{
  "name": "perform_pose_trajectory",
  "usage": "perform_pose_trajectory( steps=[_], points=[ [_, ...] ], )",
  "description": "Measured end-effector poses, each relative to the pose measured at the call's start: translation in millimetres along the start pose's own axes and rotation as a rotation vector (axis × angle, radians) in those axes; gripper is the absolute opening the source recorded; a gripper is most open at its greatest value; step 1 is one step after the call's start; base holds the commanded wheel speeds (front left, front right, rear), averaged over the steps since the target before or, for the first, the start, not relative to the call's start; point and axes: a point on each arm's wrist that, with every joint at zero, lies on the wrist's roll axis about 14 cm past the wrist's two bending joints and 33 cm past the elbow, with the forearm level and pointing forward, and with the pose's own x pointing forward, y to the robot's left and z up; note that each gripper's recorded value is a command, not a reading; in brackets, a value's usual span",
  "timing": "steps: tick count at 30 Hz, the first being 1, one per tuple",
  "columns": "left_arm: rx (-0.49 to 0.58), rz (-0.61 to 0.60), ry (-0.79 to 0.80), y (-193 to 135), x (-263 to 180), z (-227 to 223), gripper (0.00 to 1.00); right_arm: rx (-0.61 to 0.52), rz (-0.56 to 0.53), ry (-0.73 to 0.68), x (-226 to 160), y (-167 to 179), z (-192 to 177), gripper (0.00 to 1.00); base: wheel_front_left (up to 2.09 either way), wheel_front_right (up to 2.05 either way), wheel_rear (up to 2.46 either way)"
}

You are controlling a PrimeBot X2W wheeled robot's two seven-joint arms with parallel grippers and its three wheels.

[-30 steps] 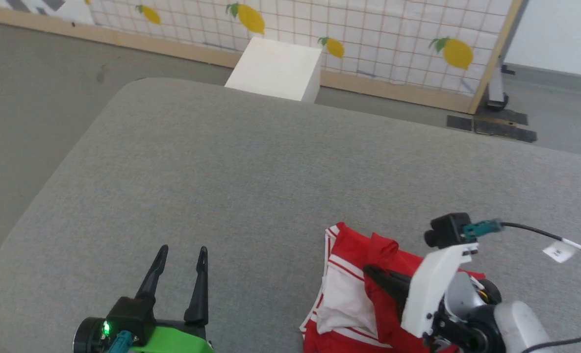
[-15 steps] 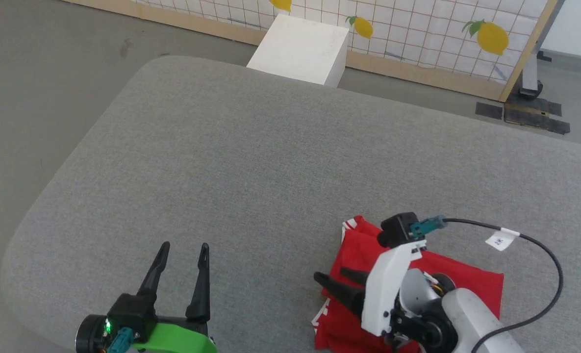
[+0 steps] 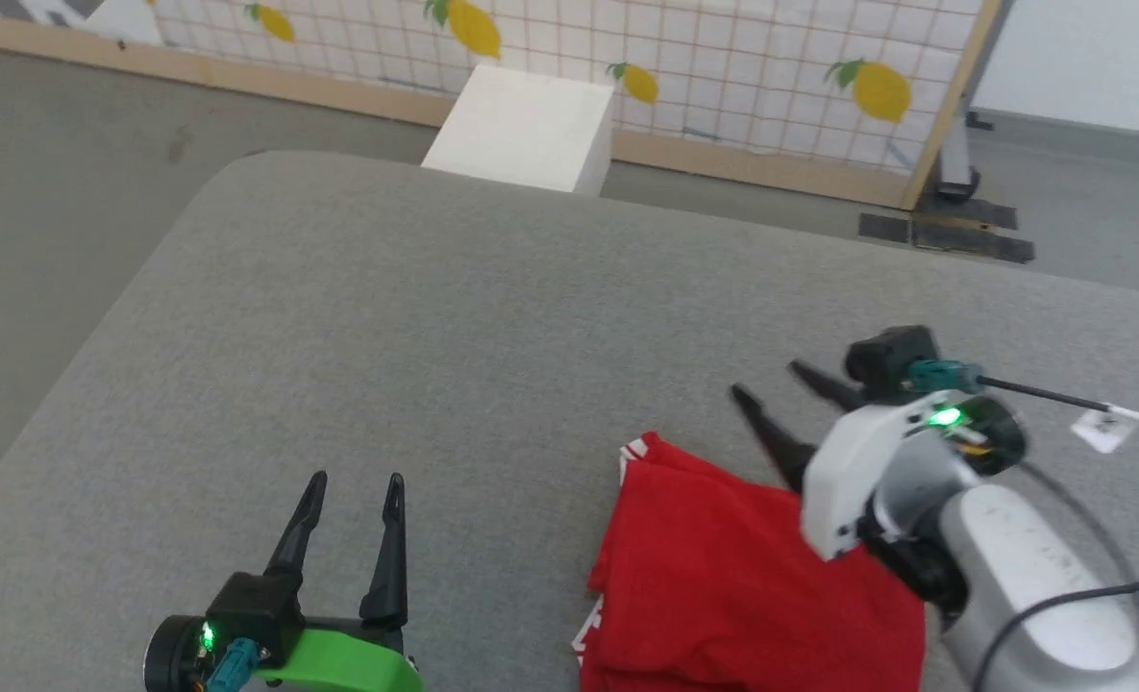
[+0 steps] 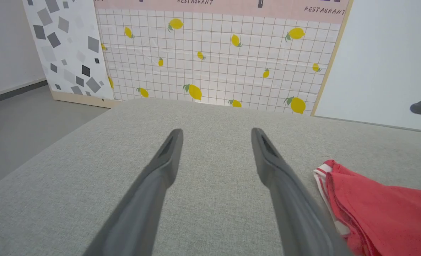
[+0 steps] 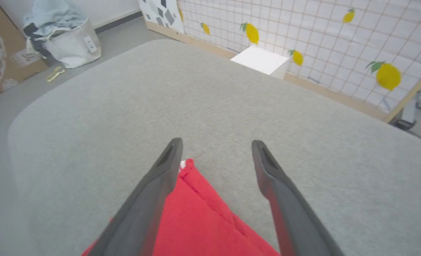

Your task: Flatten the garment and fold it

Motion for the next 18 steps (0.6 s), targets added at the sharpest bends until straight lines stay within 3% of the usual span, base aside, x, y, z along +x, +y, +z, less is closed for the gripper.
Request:
perform_pose_trajectory(
  steps=[9, 18],
  points=[
    [-0.022, -0.094, -0.002, -27.1, 11.8, -1.9, 1.0, -0.262, -0.302, -0.258, -66.6, -100.6, 52.4, 1.0, 0.0, 0.0, 0.0],
    [-0.03, -0.162, 0.014, -48.0, 25.8, -8.4, 1.0, -0.228, -0.515, -0.365, -142.2, -135.6, 32.3, 1.0, 0.0, 0.0, 0.0]
  ],
)
